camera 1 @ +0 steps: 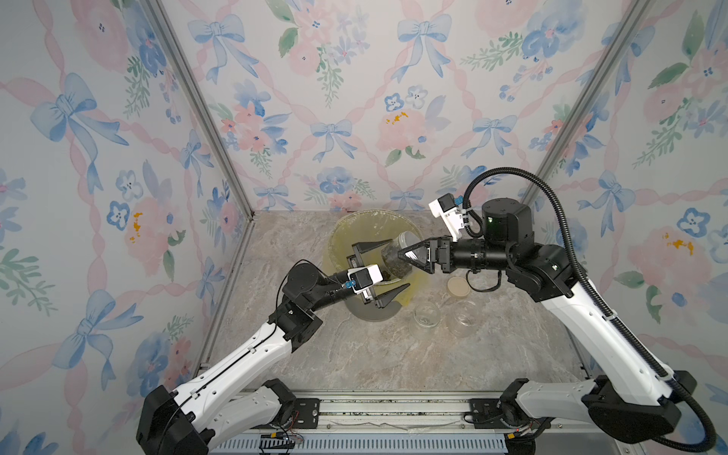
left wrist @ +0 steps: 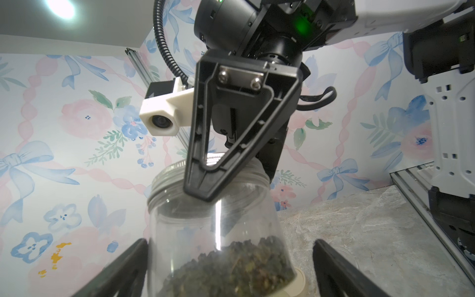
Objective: Empty moldy tea leaves from jars
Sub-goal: Unscrew the lid from the jar.
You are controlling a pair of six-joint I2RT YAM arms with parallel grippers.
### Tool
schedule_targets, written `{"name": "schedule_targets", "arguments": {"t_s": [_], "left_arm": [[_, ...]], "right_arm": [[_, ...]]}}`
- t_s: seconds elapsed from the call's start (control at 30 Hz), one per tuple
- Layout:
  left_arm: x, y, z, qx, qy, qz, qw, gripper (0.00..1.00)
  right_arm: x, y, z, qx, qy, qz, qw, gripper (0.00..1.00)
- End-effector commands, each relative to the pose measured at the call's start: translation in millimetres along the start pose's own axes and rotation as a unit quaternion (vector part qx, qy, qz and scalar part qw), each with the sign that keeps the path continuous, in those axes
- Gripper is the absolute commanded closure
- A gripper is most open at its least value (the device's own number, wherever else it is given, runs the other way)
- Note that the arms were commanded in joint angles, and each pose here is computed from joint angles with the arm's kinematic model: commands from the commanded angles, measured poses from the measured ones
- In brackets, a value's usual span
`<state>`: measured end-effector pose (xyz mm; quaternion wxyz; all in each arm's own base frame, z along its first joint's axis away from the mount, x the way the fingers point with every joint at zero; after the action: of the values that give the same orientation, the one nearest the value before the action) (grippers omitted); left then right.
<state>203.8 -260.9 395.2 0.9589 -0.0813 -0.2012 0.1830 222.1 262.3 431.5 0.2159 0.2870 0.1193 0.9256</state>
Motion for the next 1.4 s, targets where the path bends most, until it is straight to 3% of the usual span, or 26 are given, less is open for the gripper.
{"name": "schedule_targets", "arguments": {"t_s": [0.0,0.3,0.4,0.83,1.2,1.37], "left_arm": [[3,5,3,-0.016,-0.008,0.026,0.999,0.02],[18,10,19,-0.053,-0.022,0.079,0.995,0.02],[15,11,5,-0.039,-0.014,0.080,0.996,0.02],[20,13,4,-0.037,-0.010,0.083,0.996,0.02],[26,19,3,-0.035,-0.009,0.083,0.996,0.20],[24,20,4,-0.038,-0.009,0.077,0.996,0.26]], "right_arm": [[4,2,14,-0.034,-0.003,0.022,0.999,0.16],[8,-6,12,-0.041,-0.040,0.059,0.997,0.18],[9,-9,11,-0.041,-0.046,0.067,0.996,0.18],[22,-23,8,-0.021,-0.046,0.093,0.994,0.18],[25,-27,8,-0.022,-0.045,0.098,0.994,0.19],[24,-33,4,-0.014,-0.041,0.099,0.994,0.11]]}}
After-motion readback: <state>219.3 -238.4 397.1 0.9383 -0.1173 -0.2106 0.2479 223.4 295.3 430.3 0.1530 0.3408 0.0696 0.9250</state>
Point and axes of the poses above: each gripper's point midway between its finger pads, its own y axis back along the fingers, its own x axis along the line the jaws close on, z = x × y, the point moved 3 cm from there along y, back along the fingers, and after that the axes turned 11 degrees about y, right-handed, at the moved point
